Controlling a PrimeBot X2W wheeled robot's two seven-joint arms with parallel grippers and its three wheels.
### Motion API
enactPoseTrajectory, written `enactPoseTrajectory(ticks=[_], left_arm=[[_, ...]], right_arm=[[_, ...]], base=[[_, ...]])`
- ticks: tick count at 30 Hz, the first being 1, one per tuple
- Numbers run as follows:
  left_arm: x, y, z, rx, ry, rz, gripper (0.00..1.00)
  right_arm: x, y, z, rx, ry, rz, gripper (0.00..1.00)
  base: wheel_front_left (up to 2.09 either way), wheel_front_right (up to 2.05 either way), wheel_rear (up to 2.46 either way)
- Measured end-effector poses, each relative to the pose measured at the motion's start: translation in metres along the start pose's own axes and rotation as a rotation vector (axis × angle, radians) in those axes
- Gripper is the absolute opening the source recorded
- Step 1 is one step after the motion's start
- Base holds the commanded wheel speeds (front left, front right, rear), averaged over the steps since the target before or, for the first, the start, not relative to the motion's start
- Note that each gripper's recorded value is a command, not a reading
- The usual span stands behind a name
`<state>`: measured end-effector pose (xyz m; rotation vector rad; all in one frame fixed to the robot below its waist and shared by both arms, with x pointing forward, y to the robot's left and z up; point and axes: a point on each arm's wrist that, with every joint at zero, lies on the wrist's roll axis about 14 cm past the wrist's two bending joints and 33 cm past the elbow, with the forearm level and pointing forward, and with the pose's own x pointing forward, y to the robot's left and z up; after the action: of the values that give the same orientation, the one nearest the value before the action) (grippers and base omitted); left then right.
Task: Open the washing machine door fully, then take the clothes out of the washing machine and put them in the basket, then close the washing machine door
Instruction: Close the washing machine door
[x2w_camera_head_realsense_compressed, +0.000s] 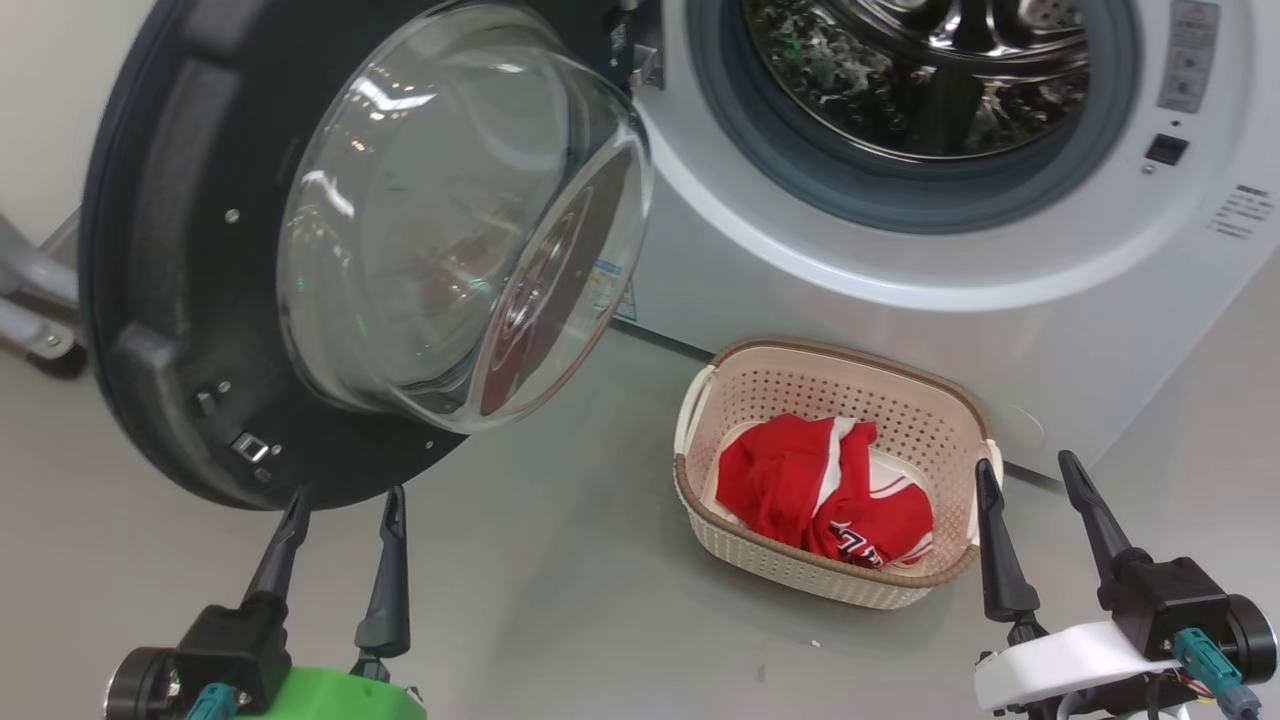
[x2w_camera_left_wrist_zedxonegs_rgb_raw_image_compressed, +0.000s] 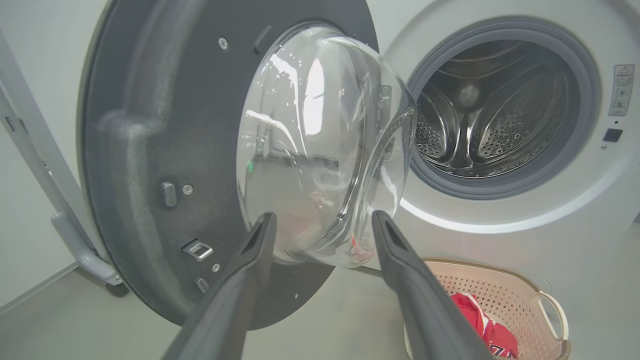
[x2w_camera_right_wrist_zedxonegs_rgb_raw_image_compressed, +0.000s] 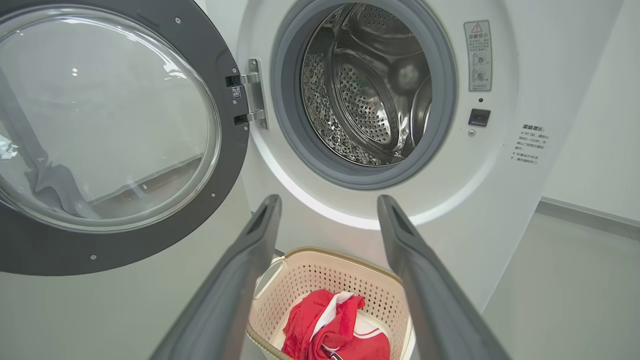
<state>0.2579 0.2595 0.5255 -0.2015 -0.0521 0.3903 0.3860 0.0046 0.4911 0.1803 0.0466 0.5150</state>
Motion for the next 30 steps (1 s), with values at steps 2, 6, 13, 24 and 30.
enactPoseTrajectory(ticks=[2, 6, 13, 24, 30], left_arm=[[-0.003, 0.008, 0.003, 0.004, -0.012, 0.027, 1.0], [-0.008, 0.019, 0.006, 0.008, -0.019, 0.063, 1.0], [-0.008, 0.021, 0.004, -0.006, -0.014, 0.077, 1.0], [-0.009, 0.022, 0.003, -0.036, -0.02, 0.087, 0.0], [-0.009, 0.022, 0.007, -0.056, -0.041, 0.088, 0.0]], right_arm=[[0.004, 0.01, -0.002, 0.005, 0.005, 0.031, 1.0], [0.01, 0.02, -0.003, 0.009, 0.011, 0.066, 1.0], [0.01, 0.022, -0.004, 0.009, 0.015, 0.072, 1.0], [0.01, 0.025, -0.005, 0.008, 0.025, 0.078, 1.0], [0.009, 0.027, -0.005, 0.007, 0.029, 0.088, 1.0]], base=[[0.0, 0.0, 0.0], [0.0, 0.0, 0.0], [0.0, 0.0, 0.0], [0.0, 0.0, 0.0], [0.0, 0.0, 0.0]])
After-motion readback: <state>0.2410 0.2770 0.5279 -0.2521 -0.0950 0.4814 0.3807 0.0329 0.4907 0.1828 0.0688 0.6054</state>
